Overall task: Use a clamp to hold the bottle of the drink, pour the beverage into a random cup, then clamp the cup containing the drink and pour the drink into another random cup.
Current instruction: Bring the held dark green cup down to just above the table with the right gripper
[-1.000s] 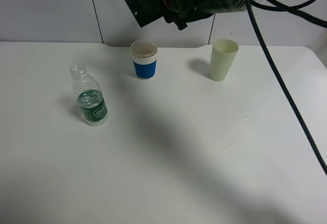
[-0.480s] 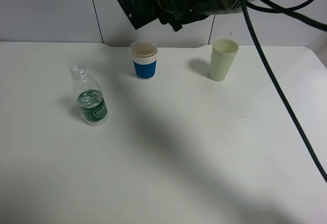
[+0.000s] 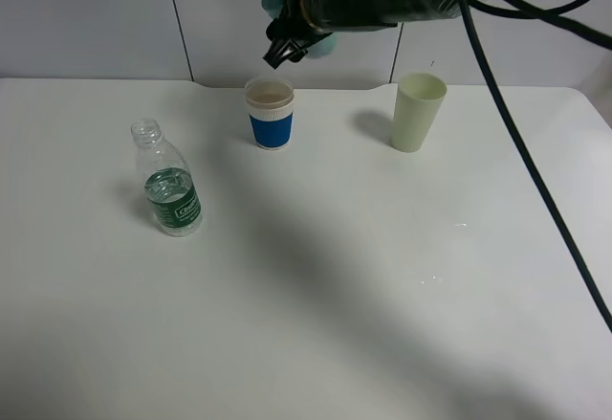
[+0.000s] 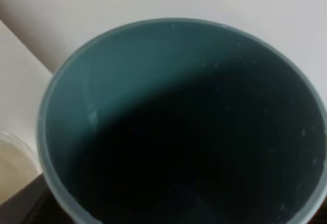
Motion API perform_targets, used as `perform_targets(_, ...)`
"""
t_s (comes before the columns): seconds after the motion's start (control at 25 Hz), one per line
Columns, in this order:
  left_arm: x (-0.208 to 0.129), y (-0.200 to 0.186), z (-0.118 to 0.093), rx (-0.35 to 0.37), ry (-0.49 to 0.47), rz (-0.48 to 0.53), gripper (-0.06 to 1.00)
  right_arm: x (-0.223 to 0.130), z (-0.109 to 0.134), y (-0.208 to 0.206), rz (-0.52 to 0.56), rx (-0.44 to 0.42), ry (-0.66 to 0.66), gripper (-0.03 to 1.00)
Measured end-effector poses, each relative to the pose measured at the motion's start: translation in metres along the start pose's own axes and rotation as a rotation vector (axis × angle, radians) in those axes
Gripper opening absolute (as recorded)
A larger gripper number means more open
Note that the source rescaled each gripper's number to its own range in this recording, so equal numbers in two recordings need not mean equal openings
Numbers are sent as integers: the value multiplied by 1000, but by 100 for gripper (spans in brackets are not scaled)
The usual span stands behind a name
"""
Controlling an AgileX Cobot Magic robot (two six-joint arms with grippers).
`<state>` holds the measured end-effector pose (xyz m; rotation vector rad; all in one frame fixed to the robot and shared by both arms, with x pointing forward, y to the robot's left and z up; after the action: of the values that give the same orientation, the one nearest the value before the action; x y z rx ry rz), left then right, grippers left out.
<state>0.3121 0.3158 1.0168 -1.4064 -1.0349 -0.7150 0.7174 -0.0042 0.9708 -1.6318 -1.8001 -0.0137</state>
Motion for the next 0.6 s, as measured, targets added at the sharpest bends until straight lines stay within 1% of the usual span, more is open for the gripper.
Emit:
perform_targets(0.04, 0, 0, 0, 0, 0, 0, 100, -1, 2, -3, 17, 15, 79, 1)
perform_targets(0.16, 0, 0, 0, 0, 0, 0, 100, 6, 2, -14, 17, 45, 195, 1)
perform_targets(0.2, 0, 0, 0, 0, 0, 0, 100, 6, 2, -14, 17, 45, 195, 1)
perform_targets(0.4, 0, 0, 0, 0, 0, 0, 100, 14, 0, -28, 16, 88, 280, 1)
perform_targets(0.48, 0, 0, 0, 0, 0, 0, 100, 19, -1, -40, 17, 139, 341, 1)
perform_targets(0.52, 0, 0, 0, 0, 0, 0, 100, 22, 2, -47, 15, 185, 348, 1)
perform_targets(0.56, 0, 0, 0, 0, 0, 0, 100, 24, 2, -51, 12, 200, 352, 1)
perform_targets(0.6, 0, 0, 0, 0, 0, 0, 100, 33, 4, -64, -14, 264, 367, 1)
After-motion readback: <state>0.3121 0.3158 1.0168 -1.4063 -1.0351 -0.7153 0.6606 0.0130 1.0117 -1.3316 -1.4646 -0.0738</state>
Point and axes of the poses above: a point on each arm's last joint axis where the gripper is mounted, y pointing out along that axis toward the gripper, z along the wrist's bending axis when the last joint is at zero, x = y × z, the point moved 9 cm from there along y, pointing out along that axis toward the gripper, and after that the axes turned 9 degrees about -y, right-handed, at the moved point
